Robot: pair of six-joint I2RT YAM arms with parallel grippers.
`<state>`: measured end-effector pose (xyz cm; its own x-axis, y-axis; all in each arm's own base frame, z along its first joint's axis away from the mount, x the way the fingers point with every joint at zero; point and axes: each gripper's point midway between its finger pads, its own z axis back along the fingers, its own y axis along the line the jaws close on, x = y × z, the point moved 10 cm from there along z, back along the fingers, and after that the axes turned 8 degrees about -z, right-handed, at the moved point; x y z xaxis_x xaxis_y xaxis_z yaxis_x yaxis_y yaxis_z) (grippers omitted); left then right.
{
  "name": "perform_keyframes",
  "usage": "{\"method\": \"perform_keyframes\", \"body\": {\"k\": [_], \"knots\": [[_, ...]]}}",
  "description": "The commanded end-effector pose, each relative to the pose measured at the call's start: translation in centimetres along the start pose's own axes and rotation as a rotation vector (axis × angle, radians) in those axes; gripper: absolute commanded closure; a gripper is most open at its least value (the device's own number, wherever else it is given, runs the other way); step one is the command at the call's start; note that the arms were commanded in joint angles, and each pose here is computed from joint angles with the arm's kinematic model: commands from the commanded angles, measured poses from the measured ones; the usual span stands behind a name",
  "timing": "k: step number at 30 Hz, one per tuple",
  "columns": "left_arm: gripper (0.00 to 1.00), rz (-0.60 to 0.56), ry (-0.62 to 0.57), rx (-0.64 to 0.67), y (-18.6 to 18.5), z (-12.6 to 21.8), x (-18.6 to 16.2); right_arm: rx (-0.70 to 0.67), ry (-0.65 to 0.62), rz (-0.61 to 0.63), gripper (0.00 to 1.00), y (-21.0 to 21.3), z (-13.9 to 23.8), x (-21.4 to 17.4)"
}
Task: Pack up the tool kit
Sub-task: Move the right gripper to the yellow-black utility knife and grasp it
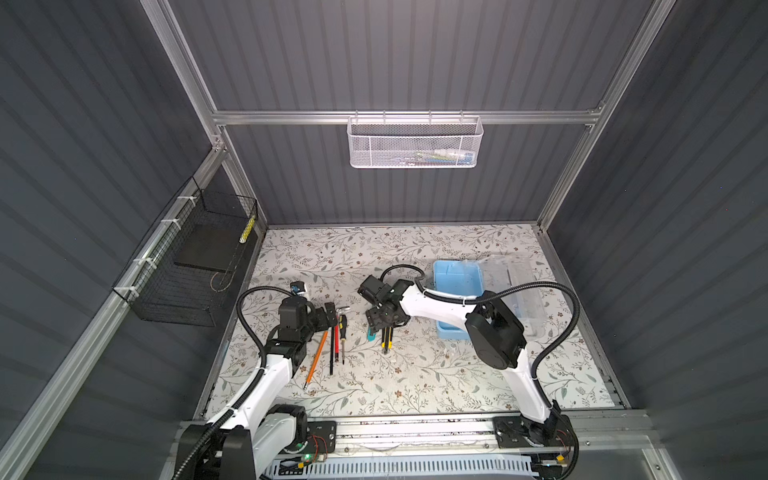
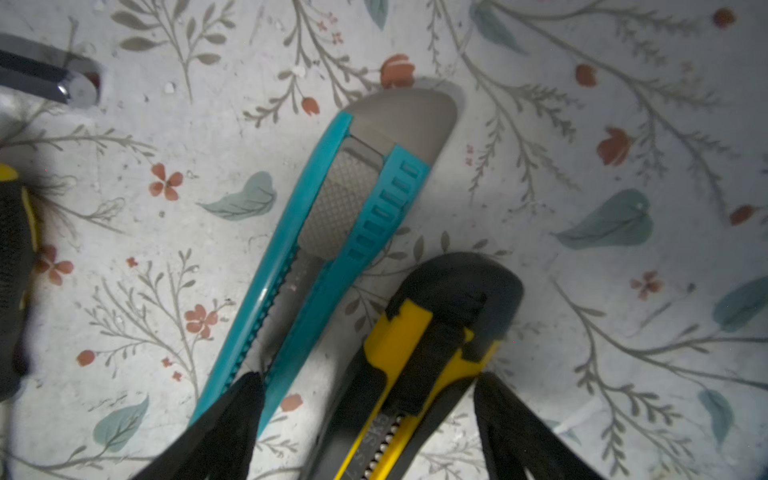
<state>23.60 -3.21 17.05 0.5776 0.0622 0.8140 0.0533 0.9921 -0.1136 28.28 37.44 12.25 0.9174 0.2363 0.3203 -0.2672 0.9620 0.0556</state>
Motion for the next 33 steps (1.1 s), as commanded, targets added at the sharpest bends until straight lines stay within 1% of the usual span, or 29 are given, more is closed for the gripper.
{"method": "perform_keyframes", "body": {"k": [1, 6, 11, 17, 20, 23, 29, 33], "knots": [[0.01, -0.015, -0.011, -0.015, -0.1, 0.0, 0.2, -0.085, 0.048, 0.030, 0.18, -1.3, -0.2, -0.8], [0.01, -0.015, -0.011, -0.015, -0.1, 0.0, 0.2, -0.073, 0.034, 0.011, 0.18, -2.2, 1.2, -1.3], [0.01, -0.015, -0.015, -0.016, -0.1, 0.1, 0.2, -0.083, 0.070, 0.028, 0.18, -2.7, 0.9, -2.1], [0.01, -0.014, -0.017, -0.016, -0.1, 0.1, 0.2, -0.072, 0.087, 0.053, 0.19, -2.3, 0.6, -1.9], [0.01, -0.015, -0.015, -0.017, -0.1, 0.1, 0.2, -0.026, 0.080, 0.062, 0.19, -2.0, 1.2, -1.6], [0.01, -0.015, -0.014, -0.017, -0.1, 0.0, 0.2, -0.019, 0.066, 0.072, 0.19, -2.1, 2.0, -1.2], [0.01, -0.015, -0.013, -0.018, -0.1, 0.0, 0.2, -0.042, 0.158, 0.141, 0.23, -2.3, -0.1, -2.3], [0.01, -0.015, -0.013, -0.017, -0.1, 0.0, 0.2, -0.052, 0.164, 0.151, 0.24, -2.4, -0.4, -2.4]]}}
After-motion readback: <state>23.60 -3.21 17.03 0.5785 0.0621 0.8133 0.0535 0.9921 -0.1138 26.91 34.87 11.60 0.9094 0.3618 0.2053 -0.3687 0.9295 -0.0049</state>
